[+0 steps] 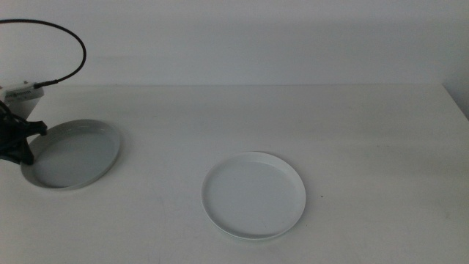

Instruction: Stack the three bowls on top of each other.

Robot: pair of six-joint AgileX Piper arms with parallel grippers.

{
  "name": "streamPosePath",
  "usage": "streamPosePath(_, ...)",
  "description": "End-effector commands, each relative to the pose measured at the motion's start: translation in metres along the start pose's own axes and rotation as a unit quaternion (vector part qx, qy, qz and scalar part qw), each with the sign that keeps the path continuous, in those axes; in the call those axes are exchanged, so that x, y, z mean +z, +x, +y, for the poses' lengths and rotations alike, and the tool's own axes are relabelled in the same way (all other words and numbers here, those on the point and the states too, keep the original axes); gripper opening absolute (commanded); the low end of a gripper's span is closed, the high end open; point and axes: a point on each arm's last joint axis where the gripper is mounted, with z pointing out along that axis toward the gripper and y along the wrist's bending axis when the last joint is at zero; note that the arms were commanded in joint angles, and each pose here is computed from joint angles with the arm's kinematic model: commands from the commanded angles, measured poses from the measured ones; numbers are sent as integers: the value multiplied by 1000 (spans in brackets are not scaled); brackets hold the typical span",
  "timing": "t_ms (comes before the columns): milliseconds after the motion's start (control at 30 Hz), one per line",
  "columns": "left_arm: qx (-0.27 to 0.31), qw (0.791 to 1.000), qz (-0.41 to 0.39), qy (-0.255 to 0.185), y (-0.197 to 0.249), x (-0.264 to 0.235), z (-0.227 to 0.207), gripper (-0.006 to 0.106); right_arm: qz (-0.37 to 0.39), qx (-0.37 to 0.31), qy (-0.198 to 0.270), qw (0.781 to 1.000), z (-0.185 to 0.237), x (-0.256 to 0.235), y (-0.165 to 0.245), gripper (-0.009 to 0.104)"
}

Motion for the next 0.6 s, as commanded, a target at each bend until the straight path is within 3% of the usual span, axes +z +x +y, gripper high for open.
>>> streamPosePath(0, -14, 999, -30, 5, -4, -43, -8, -5, -48, -5, 6, 999, -1, -4, -13, 96)
streamPosePath(233, 10, 997, -72, 36, 10, -114, -54, -5, -48, -5, 6, 999, -1, -4, -13, 96)
streamPosePath(400, 58, 991, -99, 64, 36, -153, -121, -5, -48, -5, 6, 999, -1, -4, -13, 96)
streamPosePath(567, 133, 982, -88, 101, 61, -159, -201, -5, -48, -5, 6, 999, -1, -4, -13, 96)
